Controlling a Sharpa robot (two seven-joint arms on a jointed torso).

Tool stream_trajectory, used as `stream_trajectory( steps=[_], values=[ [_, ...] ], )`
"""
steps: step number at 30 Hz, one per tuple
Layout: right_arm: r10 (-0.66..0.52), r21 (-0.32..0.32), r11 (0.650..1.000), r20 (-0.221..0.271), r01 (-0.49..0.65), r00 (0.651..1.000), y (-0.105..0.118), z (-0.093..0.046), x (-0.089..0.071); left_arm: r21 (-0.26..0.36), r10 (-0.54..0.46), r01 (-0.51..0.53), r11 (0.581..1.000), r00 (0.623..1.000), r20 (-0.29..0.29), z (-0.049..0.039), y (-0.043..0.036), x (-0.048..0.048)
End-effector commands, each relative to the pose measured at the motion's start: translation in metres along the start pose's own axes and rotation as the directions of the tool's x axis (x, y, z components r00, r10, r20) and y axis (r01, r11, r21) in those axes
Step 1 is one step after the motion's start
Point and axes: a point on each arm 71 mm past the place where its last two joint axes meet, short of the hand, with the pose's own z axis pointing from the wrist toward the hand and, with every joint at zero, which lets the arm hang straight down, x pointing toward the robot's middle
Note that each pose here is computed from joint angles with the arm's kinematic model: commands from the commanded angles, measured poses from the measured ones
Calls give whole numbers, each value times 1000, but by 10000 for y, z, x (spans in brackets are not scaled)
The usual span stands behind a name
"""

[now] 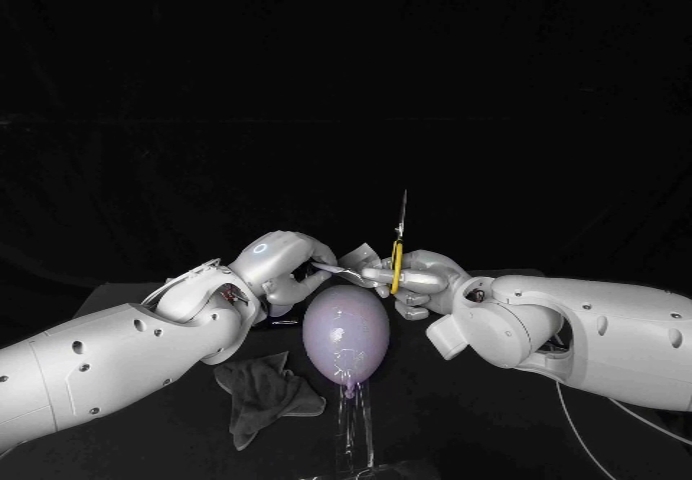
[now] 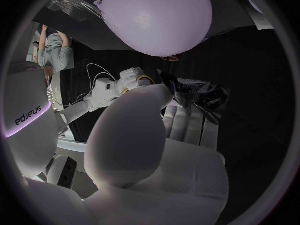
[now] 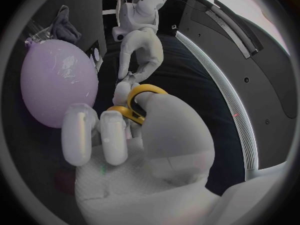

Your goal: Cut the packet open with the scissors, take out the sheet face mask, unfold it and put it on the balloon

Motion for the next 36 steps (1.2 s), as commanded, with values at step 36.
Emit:
stream_trajectory(
  steps=[36],
  values=[
    [-165,-110,980,22,166,986,70,-67,-17,-395,-709,697,598,690,144,-260,507,-33]
  ],
)
